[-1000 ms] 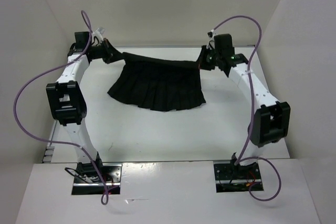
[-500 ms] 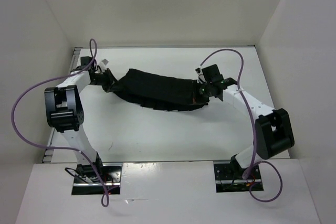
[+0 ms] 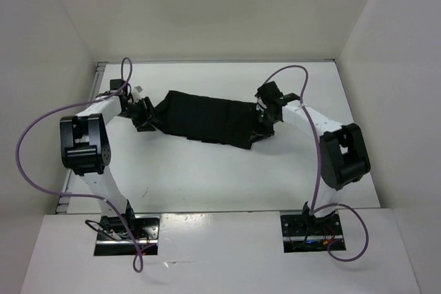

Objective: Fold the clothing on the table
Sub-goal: Fold the skirt

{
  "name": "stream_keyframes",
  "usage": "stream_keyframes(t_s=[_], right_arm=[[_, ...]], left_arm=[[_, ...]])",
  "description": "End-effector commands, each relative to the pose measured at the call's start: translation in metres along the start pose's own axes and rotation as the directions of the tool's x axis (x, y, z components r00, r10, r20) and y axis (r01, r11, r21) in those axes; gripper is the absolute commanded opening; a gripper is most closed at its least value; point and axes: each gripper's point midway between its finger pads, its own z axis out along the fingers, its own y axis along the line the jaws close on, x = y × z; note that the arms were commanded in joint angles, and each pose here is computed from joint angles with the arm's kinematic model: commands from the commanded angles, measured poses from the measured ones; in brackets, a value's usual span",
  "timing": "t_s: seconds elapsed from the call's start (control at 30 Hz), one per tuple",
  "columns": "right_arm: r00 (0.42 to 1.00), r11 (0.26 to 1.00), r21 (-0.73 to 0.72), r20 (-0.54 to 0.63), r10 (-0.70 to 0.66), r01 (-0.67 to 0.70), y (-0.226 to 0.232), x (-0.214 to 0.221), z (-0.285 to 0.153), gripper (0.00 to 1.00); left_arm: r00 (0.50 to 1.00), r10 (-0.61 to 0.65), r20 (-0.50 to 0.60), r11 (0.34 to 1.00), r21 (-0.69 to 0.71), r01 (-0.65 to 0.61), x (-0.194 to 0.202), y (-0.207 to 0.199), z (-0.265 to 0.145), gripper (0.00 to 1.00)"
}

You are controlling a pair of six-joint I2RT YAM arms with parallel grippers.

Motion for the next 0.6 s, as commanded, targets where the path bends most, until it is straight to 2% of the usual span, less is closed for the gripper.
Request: stream_keyframes(t_s=[0.0, 0.03, 0.13, 0.17, 0.23, 0.27, 0.3, 0.33, 0.37, 0.4, 0.43, 0.47, 0.53, 0.57], right_arm=[[0.978, 0.999, -0.031, 0.207, -0.029, 0.036, 0.029, -0.034, -0.085, 0.35], [0.965, 0.999, -0.037, 0.260, -0.018, 0.029, 0.035, -0.043, -0.103, 0.40], [0.926, 0.999, -0.036, 0.377, 0.002, 0.012, 0.037, -0.070, -0.134, 0.45], [0.907, 0.999, -0.035, 0.420, 0.019, -0.005, 0.030, -0.083, -0.139, 0.48], [0.906, 0.999, -0.037, 0.422, 0.026, -0.012, 0.024, -0.101, -0.129, 0.51], [0.910, 0.999, -0.036, 0.415, 0.024, -0.010, 0.019, -0.106, -0.121, 0.59], [0.906, 0.999, -0.036, 0.423, 0.028, -0.014, 0.012, -0.115, -0.119, 0.63], [0.909, 1.000, -0.024, 0.417, 0.024, -0.015, 0.005, -0.122, -0.107, 0.63], [0.905, 1.000, -0.005, 0.426, 0.005, -0.004, -0.002, -0.127, -0.103, 0.69], [0.904, 1.000, 0.006, 0.428, 0.014, -0.018, -0.013, -0.131, -0.100, 0.76], [0.900, 1.000, 0.012, 0.436, 0.012, -0.019, -0.020, -0.136, -0.097, 0.82], [0.907, 0.999, 0.029, 0.420, 0.008, -0.023, -0.029, -0.136, -0.089, 0.84], [0.912, 0.999, 0.026, 0.409, 0.017, -0.030, -0.045, -0.141, -0.083, 0.98], [0.918, 0.999, 0.037, 0.397, 0.014, -0.031, -0.054, -0.142, -0.073, 1.00]], left_arm=[[0.986, 0.100, 0.131, 0.995, -0.027, -0.098, -0.007, -0.027, -0.055, 0.61], [0.969, 0.129, 0.210, 0.992, -0.014, -0.129, -0.015, -0.046, -0.080, 0.61], [0.933, 0.190, 0.305, 0.976, 0.043, -0.213, -0.031, -0.084, -0.108, 0.56], [0.911, 0.218, 0.349, 0.963, 0.075, -0.259, -0.046, -0.104, -0.121, 0.38], [0.925, 0.226, 0.305, 0.950, 0.142, -0.279, -0.052, -0.121, -0.106, 0.07], [0.929, 0.224, 0.294, 0.949, 0.153, -0.277, -0.056, -0.124, -0.104, 0.00], [0.920, 0.251, 0.302, 0.939, 0.156, -0.308, -0.062, -0.134, -0.105, 0.00], [0.922, 0.243, 0.301, 0.949, 0.125, -0.291, -0.067, -0.128, -0.101, 0.00], [0.915, 0.246, 0.320, 0.950, 0.105, -0.293, -0.072, -0.126, -0.101, 0.03], [0.909, 0.248, 0.335, 0.953, 0.083, -0.290, -0.076, -0.122, -0.099, 0.14], [0.897, 0.248, 0.366, 0.960, 0.030, -0.278, -0.084, -0.112, -0.096, 0.39], [0.897, 0.252, 0.363, 0.962, 0.004, -0.272, -0.084, -0.105, -0.093, 0.42], [0.903, 0.240, 0.356, 0.969, -0.042, -0.242, -0.092, -0.090, -0.079, 0.45], [0.907, 0.235, 0.349, 0.972, -0.056, -0.230, -0.093, -0.084, -0.073, 0.47]])
